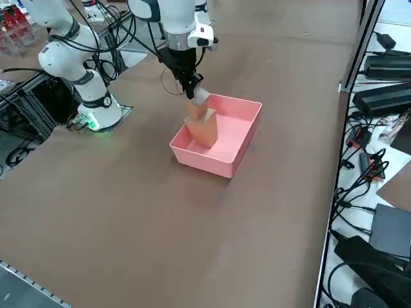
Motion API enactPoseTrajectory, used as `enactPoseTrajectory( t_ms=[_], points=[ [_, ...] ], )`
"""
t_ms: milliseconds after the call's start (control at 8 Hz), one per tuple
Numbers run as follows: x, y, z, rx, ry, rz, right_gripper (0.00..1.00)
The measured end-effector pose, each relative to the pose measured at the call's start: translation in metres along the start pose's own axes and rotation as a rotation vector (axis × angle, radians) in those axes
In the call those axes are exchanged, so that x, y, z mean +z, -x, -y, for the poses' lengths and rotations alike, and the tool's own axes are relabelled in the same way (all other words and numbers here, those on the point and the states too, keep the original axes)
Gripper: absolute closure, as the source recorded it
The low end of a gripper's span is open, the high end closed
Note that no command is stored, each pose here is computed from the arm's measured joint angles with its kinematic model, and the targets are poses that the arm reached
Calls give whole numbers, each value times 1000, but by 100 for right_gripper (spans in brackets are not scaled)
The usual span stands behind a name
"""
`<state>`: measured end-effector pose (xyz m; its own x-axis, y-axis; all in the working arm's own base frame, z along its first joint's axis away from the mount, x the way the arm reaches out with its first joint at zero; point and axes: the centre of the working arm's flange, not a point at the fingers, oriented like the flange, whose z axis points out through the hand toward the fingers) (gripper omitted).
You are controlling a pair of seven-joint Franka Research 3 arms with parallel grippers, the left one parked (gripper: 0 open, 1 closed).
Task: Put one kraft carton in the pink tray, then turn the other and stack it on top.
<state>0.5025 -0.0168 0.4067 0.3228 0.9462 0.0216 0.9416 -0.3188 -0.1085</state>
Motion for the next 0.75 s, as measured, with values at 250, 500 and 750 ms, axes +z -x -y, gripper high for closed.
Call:
enactPoseTrajectory(
  t_ms=[250,500,750],
  points=[
    [8,-3,-2,-88,61,22,99],
    [13,-5,-4,-135,102,28,99],
    [23,-6,-7,-160,130,24,99]
  ],
)
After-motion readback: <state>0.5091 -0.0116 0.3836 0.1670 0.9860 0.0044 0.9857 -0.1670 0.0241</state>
